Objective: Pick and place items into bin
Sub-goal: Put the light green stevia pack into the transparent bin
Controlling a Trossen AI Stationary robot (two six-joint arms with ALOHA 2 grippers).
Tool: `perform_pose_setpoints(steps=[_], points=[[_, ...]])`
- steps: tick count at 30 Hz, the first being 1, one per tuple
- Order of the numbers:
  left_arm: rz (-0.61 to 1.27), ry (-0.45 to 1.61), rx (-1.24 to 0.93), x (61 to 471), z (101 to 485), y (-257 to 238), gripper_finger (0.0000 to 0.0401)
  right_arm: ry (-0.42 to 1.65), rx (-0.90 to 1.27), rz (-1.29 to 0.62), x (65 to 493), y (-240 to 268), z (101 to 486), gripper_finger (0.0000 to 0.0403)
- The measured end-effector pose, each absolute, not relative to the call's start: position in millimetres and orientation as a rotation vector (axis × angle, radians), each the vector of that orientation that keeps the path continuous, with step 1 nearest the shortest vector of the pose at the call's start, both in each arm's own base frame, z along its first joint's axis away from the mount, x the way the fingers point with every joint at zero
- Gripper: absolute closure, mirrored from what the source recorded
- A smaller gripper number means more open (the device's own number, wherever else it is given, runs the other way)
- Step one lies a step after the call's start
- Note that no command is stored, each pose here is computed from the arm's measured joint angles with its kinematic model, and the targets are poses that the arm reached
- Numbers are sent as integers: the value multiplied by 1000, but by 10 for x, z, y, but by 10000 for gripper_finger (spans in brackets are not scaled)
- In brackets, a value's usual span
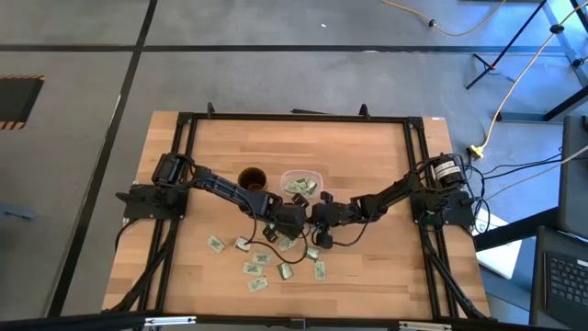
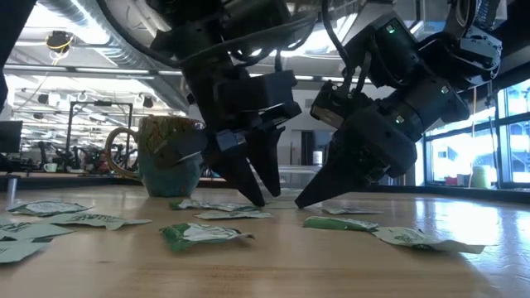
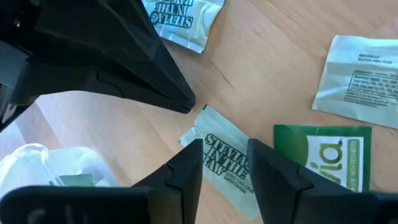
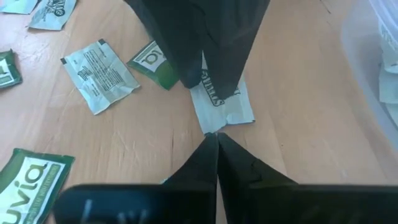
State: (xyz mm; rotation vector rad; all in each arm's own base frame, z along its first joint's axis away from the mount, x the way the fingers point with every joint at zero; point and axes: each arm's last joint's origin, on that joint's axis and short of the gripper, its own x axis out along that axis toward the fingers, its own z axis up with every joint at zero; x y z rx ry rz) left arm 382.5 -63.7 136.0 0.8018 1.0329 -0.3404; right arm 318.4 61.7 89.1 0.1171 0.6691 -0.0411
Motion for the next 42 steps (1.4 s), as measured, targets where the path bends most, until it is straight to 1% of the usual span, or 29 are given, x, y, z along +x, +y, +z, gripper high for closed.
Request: perform_pose_setpoints(steps=[8, 16, 20, 27, 42], points=[[-308, 1052, 835, 3816, 1362, -623, 318, 658, 95, -32, 3190, 620, 899, 356], [-354, 1037, 767, 3854, 1311, -580, 356, 610, 84, -24, 3220, 624, 938, 294], [-356, 1040, 759, 3857, 1308, -553, 376, 620, 76, -24, 3214, 622, 930, 273], [-368, 1040, 754, 3855, 1303, -558, 392, 636, 22, -30, 3205, 616, 909, 268], [-385, 1030, 761, 3859, 1299, -562, 394, 622, 41, -52, 3227, 620, 817, 267]])
